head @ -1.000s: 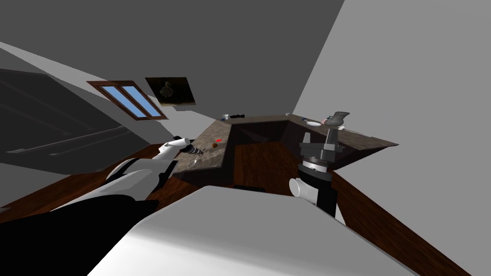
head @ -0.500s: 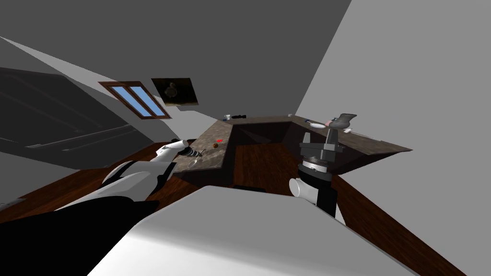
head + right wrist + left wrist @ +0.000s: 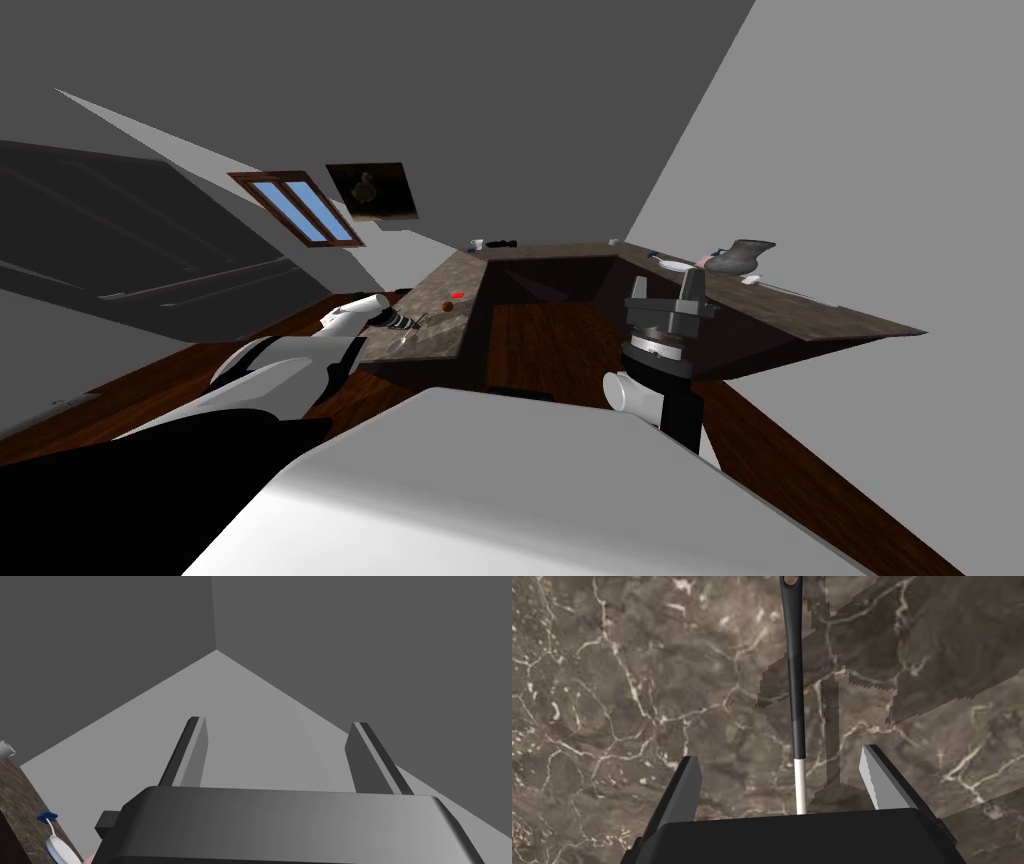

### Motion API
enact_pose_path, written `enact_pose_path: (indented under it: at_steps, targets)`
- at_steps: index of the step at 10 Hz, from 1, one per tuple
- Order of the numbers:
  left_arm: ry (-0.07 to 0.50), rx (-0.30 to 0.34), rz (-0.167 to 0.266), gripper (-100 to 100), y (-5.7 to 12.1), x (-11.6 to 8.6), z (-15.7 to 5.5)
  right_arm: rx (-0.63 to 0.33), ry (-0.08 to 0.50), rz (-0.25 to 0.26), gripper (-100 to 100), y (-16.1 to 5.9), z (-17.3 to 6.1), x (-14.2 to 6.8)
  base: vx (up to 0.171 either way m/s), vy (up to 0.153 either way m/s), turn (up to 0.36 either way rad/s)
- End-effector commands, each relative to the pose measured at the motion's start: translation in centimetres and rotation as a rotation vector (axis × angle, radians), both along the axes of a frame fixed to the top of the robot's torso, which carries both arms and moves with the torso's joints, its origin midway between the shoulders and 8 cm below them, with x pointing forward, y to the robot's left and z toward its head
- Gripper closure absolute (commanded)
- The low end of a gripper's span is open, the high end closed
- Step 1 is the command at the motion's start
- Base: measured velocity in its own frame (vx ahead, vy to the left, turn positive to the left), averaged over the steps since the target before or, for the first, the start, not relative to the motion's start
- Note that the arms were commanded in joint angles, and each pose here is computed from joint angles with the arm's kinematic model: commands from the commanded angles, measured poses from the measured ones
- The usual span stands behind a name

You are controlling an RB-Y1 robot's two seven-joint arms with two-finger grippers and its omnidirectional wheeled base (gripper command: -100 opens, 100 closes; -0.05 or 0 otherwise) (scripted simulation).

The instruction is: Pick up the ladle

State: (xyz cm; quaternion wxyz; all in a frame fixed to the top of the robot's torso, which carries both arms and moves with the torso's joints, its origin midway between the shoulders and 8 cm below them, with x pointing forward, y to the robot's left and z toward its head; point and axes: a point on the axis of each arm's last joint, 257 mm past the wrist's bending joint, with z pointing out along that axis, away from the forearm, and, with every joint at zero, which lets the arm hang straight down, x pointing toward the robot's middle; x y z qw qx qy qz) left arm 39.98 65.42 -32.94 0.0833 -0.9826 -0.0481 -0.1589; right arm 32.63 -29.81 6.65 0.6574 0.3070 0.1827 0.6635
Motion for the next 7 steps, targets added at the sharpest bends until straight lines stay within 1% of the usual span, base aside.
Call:
enact_pose_path:
  at_steps: [1, 3, 5, 7]
  targets:
    - [-0.001, -0.001, -0.015, -100, 0.3, -0.5, -0.3, 0.000, 0.000, 0.000, 0, 0.0, 0.0, 0.0, 0.080, -0.051, 0.105]
    - [0.000, 0.001, -0.038, -100, 0.5, -0.9, -0.5, 0.000, 0.000, 0.000, 0, 0.0, 0.0, 0.0, 0.086, -0.037, 0.089]
    - [-0.002, -0.002, -0.047, -100, 0.7, -1.2, -0.7, 0.000, 0.000, 0.000, 0, 0.0, 0.0, 0.0, 0.079, -0.046, 0.082]
    - [-0.002, -0.001, -0.067, -100, 0.9, -1.6, -1.0, 0.000, 0.000, 0.000, 0, 0.0, 0.0, 0.0, 0.075, -0.043, 0.097]
